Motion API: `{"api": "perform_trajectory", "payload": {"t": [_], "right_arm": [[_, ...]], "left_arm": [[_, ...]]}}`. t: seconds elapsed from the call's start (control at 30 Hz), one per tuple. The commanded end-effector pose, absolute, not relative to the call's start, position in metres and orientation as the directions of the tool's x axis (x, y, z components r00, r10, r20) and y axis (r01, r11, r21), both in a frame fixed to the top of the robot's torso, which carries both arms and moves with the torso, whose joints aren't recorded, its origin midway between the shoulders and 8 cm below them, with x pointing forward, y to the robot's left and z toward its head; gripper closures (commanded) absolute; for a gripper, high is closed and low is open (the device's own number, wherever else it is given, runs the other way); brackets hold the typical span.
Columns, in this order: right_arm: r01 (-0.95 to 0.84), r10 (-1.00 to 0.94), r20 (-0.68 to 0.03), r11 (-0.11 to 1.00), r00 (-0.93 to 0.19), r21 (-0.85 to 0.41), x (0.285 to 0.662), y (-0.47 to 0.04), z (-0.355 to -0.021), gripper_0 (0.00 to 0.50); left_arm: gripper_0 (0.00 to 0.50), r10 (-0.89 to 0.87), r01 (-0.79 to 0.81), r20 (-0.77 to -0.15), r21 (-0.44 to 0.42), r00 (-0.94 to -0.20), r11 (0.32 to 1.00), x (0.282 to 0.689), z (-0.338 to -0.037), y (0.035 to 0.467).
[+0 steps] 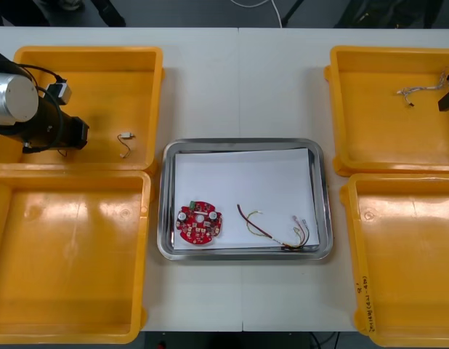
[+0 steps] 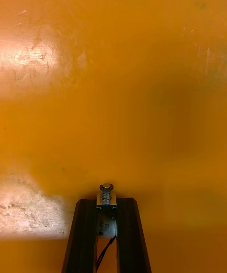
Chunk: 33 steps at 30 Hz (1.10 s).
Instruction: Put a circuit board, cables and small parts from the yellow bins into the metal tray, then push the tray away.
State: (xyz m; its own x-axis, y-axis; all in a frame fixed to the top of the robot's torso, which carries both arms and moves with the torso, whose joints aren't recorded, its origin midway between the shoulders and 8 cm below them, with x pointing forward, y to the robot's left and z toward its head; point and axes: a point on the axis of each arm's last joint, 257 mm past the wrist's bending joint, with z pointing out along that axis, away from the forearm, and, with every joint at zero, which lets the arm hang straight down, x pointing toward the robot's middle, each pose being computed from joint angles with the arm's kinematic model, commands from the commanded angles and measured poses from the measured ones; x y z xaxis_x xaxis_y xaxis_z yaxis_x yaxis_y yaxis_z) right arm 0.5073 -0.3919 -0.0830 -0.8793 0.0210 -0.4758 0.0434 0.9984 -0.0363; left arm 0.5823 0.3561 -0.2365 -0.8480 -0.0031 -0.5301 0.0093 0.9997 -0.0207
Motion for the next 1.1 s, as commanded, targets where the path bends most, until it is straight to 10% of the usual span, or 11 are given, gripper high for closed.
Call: {"api": "perform_trajectory", "payload": {"t": [0.03, 0.37, 1.1], "right_arm": [[0.096, 0.067, -0.524, 0.995, -0.849, -0.028, 0.517, -0.399, -0.055, 0.000], [0.123, 0.127, -0.467, 0.992, -0.875, 0.039, 0.531, -0.392, -0.066, 0.000], [0.150, 0.166, -0.613, 0.986, -0.772, 0.078, 0.628, -0.406, -0.078, 0.000]], "left_arm": [[0.500, 0.095, 0.091, -0.526, 0.032, -0.845, 0.995, 0.577, -0.242, 0.358], [0.500, 0.082, 0.080, -0.515, 0.026, -0.853, 0.996, 0.565, -0.187, 0.364], [0.500, 0.126, 0.125, -0.457, 0.032, -0.880, 0.992, 0.501, -0.105, 0.302]]}}
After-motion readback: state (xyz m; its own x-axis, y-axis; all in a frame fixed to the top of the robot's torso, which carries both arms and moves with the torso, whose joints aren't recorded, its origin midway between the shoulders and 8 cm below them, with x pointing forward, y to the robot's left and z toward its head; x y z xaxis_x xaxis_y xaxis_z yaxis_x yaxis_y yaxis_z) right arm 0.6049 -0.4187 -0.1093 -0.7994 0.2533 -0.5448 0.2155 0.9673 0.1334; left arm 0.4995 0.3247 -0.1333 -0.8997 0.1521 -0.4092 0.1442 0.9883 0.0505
